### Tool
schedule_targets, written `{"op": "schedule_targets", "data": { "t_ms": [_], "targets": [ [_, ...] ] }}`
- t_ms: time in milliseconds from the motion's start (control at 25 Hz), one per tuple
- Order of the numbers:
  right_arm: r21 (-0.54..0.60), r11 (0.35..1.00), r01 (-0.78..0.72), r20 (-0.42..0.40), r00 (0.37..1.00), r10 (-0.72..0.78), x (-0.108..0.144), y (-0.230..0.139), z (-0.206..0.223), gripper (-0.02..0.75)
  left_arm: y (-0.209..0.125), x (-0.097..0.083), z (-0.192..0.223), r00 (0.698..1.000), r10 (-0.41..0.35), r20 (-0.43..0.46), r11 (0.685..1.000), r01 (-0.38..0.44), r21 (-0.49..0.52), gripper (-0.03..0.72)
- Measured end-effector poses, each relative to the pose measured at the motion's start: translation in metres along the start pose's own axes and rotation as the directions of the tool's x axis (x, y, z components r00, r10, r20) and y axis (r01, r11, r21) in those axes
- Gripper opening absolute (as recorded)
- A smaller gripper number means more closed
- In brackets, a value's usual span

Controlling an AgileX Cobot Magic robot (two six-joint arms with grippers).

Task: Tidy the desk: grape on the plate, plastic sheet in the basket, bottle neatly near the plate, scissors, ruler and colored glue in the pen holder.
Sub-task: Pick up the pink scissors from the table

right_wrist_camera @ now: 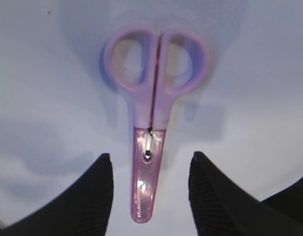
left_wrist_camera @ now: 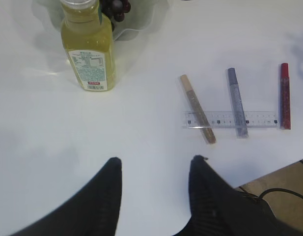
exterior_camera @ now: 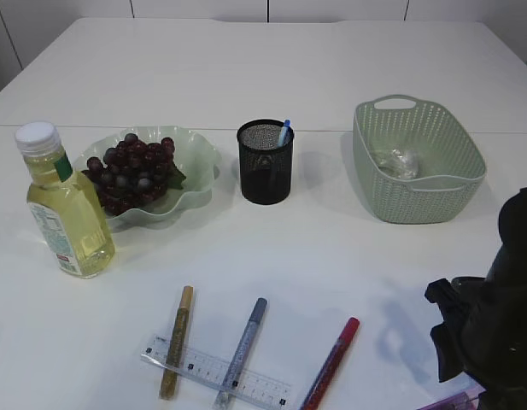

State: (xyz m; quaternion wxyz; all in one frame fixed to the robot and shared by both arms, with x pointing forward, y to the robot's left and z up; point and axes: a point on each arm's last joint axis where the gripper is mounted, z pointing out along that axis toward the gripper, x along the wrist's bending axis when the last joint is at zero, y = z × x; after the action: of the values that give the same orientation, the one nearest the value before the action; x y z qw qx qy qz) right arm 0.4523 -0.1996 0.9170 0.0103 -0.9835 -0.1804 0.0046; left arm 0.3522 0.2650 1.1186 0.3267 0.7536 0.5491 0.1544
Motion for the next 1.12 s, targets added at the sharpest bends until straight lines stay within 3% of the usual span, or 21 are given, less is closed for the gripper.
{"op": "schedule_targets", "data": {
  "t_ms": [1120],
  "targets": [
    [-0.004, 1.0, -0.006, 0.048, 0.999, 0.006, 0.004, 0.0, 0.02, 0.398, 0.001, 0.0, 0.0, 1.0, 0.0, -0.003, 1.0, 0.0, -0.012, 0.331]
  ]
}}
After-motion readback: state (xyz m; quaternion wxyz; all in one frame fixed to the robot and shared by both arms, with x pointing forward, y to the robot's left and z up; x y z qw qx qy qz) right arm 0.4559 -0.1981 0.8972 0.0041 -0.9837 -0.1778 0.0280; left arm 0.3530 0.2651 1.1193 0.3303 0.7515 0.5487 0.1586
